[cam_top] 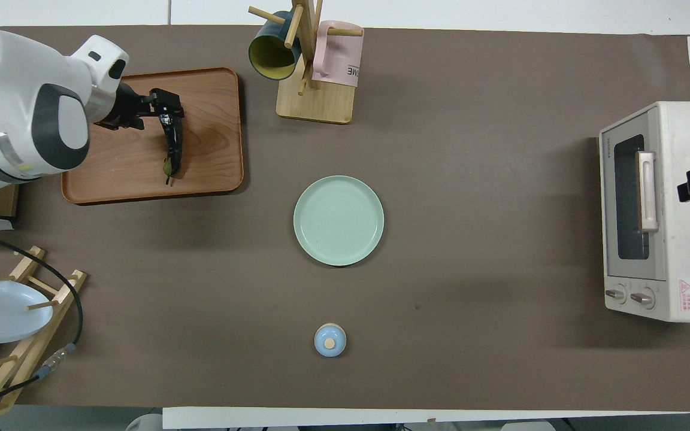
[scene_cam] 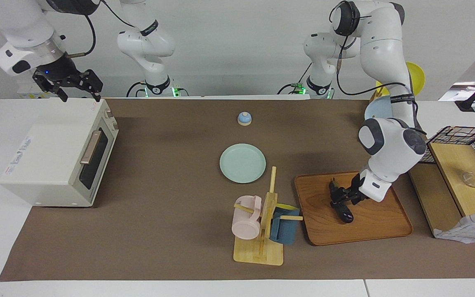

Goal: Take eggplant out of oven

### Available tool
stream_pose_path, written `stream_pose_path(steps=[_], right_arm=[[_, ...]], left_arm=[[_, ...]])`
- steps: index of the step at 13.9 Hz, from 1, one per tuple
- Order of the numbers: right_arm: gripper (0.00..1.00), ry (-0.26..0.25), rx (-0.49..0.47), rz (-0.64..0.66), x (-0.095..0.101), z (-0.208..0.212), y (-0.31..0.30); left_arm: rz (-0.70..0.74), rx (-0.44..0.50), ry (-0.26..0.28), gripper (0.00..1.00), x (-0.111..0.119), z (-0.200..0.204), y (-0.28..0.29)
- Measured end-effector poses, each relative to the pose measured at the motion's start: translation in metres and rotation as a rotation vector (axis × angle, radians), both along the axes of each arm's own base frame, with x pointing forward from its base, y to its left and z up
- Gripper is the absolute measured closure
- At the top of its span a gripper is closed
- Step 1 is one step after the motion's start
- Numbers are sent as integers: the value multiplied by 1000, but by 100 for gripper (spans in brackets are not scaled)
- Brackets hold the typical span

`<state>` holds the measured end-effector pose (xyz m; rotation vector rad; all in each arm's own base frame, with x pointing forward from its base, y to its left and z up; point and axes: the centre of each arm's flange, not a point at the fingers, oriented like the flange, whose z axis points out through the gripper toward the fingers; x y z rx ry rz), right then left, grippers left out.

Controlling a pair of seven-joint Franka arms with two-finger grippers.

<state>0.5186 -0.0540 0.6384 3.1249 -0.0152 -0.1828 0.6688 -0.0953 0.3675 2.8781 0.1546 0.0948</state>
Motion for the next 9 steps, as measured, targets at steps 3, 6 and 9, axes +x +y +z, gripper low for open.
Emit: stream_pose_path(steps=[3,6,9], right_arm=[[0,-3,1,6,0,2,2],[0,-4,2,1,-2,4,-1],[0,-4,2,1,-2,4,-1]], left_arm=[[-31,53,46,0,-23,67,40],[-105,217,92,0,-73,160,68],[-178,247,125,0,-120,230,100]])
